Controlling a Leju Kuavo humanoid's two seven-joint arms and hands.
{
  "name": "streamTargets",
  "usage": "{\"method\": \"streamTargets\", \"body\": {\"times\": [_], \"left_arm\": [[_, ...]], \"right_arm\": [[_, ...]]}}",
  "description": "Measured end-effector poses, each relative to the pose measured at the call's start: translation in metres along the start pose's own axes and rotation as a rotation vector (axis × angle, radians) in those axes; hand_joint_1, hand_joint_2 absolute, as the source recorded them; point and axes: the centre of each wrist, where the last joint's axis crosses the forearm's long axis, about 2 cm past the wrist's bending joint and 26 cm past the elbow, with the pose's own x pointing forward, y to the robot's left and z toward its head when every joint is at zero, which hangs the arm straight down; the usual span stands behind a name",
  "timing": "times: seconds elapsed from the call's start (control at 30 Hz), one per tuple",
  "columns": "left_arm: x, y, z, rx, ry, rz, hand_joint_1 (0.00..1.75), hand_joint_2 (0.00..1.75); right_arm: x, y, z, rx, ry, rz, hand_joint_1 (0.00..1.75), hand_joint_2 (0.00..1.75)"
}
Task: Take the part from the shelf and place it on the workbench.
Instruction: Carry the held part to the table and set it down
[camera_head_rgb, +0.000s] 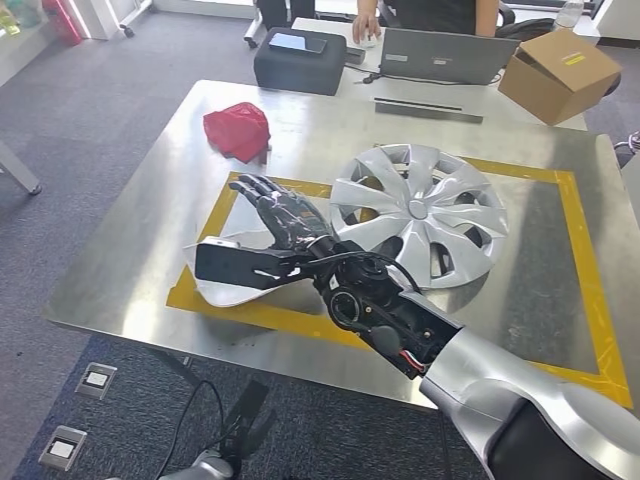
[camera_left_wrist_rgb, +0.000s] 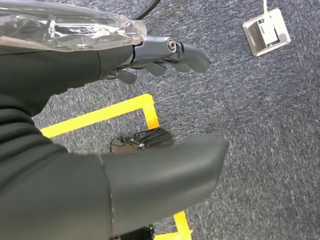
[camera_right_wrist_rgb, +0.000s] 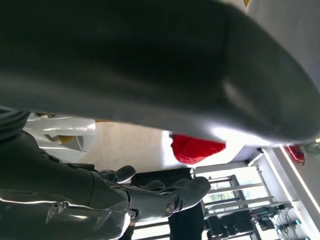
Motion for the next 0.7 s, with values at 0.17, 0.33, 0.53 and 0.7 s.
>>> {"method": "streamTargets", "body": {"times": [0.17,0.33,0.53,0.7], "left_arm": [[0.0,0.0,0.0,0.003,0.008,0.003,0.0,0.0],[-0.002,0.001,0.001,0.014,0.021,0.012,0.0,0.0],[-0.005,0.002,0.002,0.025,0.029,0.015,0.0,0.0],[-0.01,0.003,0.003,0.036,0.043,0.033,0.0,1.31]], "right_arm": [[-0.001,-0.002,0.0,-0.023,-0.014,-0.019,0.0,0.0],[-0.006,-0.011,0.0,-0.112,-0.044,-0.073,0.0,0.0],[-0.014,-0.025,0.0,-0.194,-0.028,-0.119,0.0,0.0],[-0.026,-0.038,0.006,-0.296,-0.006,-0.182,0.0,0.0]]}}
